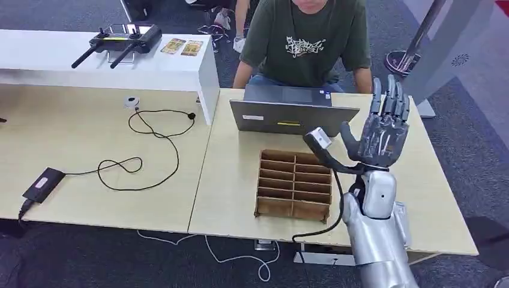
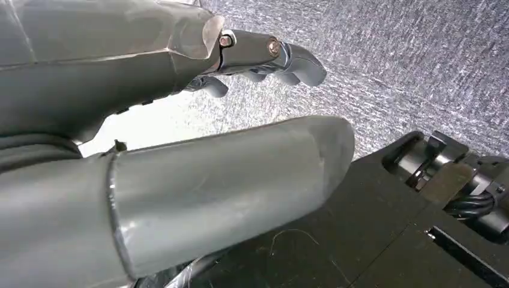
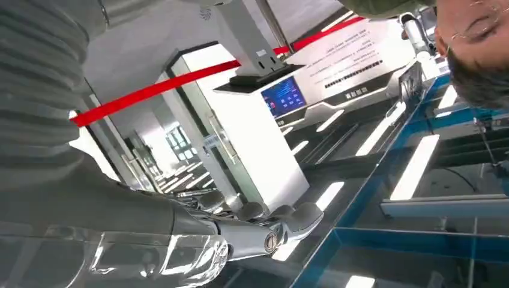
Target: Pass the card to the sensor for recognition and then transmit it.
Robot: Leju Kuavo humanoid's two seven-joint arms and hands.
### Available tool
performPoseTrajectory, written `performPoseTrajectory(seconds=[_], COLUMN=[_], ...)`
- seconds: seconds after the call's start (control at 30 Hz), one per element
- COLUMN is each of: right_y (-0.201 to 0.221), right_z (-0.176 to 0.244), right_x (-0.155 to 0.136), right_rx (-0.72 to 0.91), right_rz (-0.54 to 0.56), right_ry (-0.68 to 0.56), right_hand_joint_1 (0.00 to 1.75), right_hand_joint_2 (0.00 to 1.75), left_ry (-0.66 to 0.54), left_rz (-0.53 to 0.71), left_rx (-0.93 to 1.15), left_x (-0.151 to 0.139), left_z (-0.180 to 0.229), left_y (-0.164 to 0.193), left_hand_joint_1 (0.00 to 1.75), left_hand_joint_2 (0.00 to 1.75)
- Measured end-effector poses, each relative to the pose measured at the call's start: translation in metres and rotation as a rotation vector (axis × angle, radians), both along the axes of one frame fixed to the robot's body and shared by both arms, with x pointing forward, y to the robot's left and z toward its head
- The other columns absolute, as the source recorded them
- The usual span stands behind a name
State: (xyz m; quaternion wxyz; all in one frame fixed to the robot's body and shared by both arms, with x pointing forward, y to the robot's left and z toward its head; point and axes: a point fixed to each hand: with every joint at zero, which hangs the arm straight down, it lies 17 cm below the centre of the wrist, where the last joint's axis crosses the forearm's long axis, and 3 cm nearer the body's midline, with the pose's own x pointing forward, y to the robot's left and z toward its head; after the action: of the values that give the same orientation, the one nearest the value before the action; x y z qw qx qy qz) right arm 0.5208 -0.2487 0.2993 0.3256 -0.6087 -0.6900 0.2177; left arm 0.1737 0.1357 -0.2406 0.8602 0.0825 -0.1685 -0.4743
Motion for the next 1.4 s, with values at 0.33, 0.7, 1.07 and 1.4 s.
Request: performPoseTrajectory(seconds=[0.33, 0.7, 1.07, 1.4], right_y=[-0.014, -0.015, -0.022, -0.025], right_z=[-0.006, -0.015, -0.033, -0.043], right_x=[-0.022, -0.030, -0.044, -0.054], right_rx=[0.004, 0.045, 0.083, 0.082], right_rz=[-0.040, -0.021, -0.043, -0.066], right_ry=[-0.013, -0.004, 0.025, 0.043], right_hand_joint_1=[0.00, 0.00, 0.00, 0.00], right_hand_joint_2=[1.75, 1.75, 1.75, 1.75], left_ry=[0.001, 0.002, 0.009, 0.010], left_rz=[-0.003, 0.020, 0.043, 0.061], left_rx=[0.005, 0.005, 0.007, 0.001], left_x=[0.000, -0.001, -0.005, -0.006], left_z=[-0.001, -0.001, -0.003, -0.004], left_y=[0.002, 0.005, 0.009, 0.010], left_hand_joint_1=[0.00, 0.00, 0.00, 0.00], left_hand_joint_2=[0.00, 0.00, 0.00, 0.00])
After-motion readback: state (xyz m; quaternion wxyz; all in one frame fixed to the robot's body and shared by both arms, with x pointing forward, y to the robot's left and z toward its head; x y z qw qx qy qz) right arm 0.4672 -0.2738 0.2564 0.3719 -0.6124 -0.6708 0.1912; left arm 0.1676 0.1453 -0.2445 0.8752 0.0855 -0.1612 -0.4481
